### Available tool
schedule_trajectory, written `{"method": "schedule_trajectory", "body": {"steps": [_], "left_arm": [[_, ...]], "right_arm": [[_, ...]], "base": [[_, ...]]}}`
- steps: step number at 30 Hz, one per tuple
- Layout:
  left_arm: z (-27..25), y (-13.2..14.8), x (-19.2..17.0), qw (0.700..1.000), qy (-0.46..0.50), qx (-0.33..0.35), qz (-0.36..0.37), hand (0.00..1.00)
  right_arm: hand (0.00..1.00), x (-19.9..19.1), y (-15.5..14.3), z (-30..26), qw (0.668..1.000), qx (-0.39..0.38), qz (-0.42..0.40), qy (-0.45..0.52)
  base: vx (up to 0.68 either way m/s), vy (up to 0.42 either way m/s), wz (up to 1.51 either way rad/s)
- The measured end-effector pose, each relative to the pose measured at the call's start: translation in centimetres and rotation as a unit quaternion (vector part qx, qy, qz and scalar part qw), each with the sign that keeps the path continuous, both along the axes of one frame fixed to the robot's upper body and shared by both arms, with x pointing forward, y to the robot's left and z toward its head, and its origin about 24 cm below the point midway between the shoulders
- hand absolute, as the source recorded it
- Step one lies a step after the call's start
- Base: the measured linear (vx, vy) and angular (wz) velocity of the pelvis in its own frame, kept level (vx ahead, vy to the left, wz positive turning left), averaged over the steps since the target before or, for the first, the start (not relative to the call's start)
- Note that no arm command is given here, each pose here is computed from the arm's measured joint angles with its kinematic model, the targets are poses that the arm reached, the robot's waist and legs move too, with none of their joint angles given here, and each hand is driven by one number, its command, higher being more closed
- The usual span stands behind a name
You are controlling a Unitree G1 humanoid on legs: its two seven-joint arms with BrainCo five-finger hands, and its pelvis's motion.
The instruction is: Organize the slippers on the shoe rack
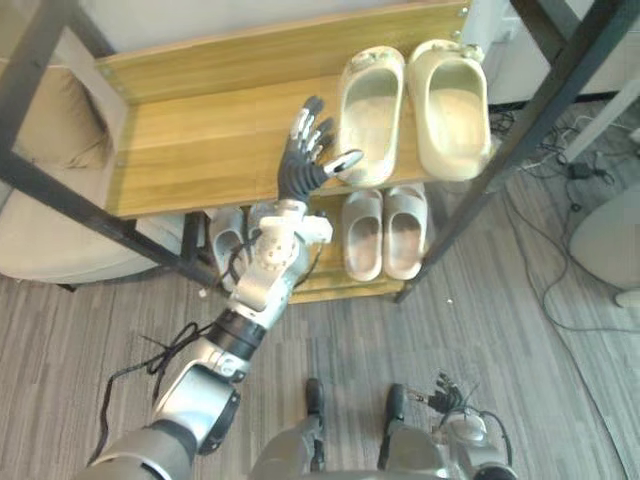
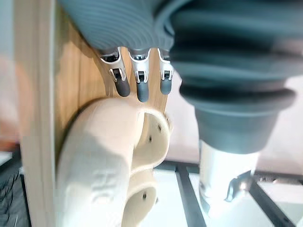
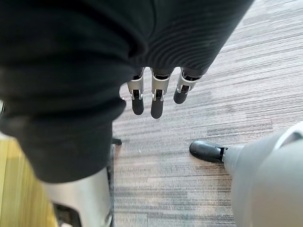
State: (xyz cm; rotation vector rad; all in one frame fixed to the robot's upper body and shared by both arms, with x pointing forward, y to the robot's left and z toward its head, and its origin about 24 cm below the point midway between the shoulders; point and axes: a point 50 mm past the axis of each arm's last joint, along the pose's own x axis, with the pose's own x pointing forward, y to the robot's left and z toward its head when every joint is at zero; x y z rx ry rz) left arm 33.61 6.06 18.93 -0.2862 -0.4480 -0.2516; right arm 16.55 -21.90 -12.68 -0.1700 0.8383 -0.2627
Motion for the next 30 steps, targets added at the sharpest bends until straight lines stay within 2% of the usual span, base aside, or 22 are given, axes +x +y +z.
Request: {"method": "schedule_trajectory", "body": {"steps": [5,18,23,28,30], "left_arm": [[-0.1,-0.5,-0.1,1.0,0.013,-0.02,-0.012,0.0],[0.6,-0.5,0.3,1.0,0.007,-0.016,-0.004,0.0],[-0.2,1.5,1.2,0.999,0.02,0.023,0.019,0.0],[1.4,3.8,1.2,0.999,-0.011,0.012,0.044,0.0],[2.4,3.9,0.6,0.999,-0.034,0.001,0.038,0.0]], "right_arm": [[0.0,-0.1,0.0,-0.1,1.0,0.0,-0.001,0.002],[0.0,-0.4,0.0,-0.2,1.0,0.0,-0.001,0.005],[0.0,-0.3,0.0,-0.1,1.0,0.001,0.0,0.004],[0.0,-0.8,0.0,-0.4,1.0,0.004,0.001,0.011],[0.0,-1.1,0.0,-0.5,1.0,0.004,0.0,0.015]], "base": [[0.01,0.004,-0.02],[0.0,0.0,0.0],[0.0,0.007,-0.03],[-0.01,0.015,0.1],[0.02,0.016,0.17]]}}
